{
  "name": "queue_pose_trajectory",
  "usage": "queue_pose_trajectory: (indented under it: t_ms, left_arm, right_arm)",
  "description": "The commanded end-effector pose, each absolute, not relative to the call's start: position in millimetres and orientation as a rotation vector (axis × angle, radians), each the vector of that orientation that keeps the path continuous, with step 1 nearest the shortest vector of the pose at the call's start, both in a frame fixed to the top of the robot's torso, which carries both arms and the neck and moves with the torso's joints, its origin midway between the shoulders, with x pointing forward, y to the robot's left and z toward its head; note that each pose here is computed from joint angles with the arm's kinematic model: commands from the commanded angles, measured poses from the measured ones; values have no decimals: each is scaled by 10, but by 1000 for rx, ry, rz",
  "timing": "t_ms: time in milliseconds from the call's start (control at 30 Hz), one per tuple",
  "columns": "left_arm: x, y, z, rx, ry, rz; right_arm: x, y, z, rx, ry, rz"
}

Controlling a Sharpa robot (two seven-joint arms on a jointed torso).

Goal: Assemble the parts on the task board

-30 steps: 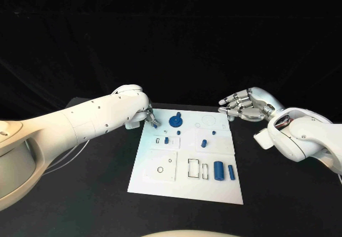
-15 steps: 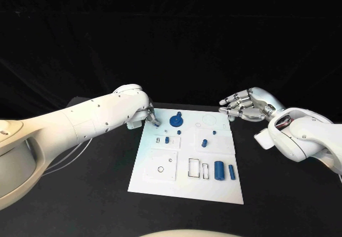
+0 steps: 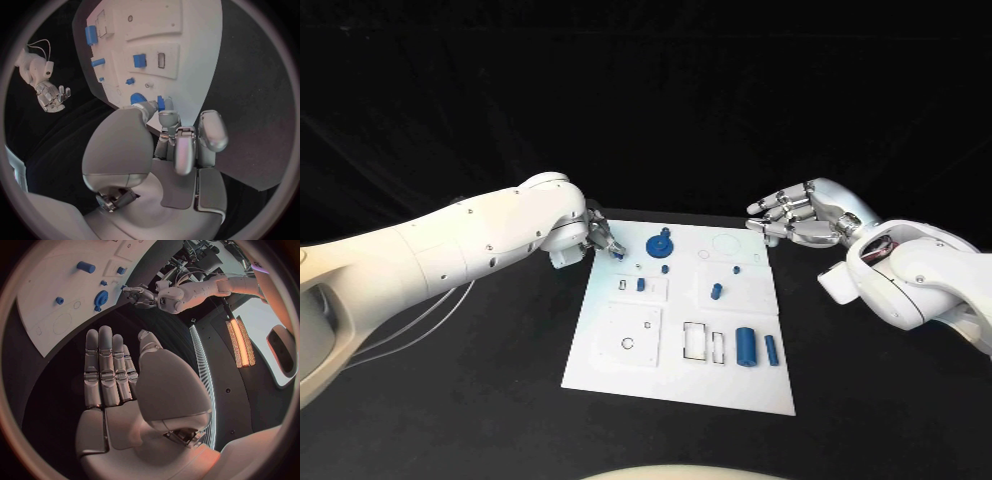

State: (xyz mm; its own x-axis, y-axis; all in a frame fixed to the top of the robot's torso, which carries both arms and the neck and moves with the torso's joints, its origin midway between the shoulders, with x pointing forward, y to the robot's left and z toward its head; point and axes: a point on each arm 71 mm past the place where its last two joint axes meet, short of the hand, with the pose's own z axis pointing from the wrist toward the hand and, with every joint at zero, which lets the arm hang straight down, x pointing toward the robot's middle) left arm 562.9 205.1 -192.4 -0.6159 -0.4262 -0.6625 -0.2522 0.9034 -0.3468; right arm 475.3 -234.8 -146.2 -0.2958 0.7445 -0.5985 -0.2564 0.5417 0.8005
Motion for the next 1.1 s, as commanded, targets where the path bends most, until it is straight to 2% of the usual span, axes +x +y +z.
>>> queue_pose_trajectory:
  t_ms: [33,300,600,833,1100]
  left_arm:
    - [5558,2018,-1907,-575,2267,-378]
    - [5402,2047,-1938,-561,2274,-393]
    - [5239,2063,-2061,-496,2250,-355]
    - [5183,1997,-2164,-436,2228,-323]
    - [5175,1942,-2200,-385,2214,-295]
  right_arm:
    - [4745,-2340,-1467,416,1592,1049]
    - [4740,-2346,-1467,418,1593,1047]
    - [4733,-2349,-1467,418,1594,1047]
    - [4733,-2344,-1468,417,1595,1048]
    - [4731,-2348,-1469,418,1594,1048]
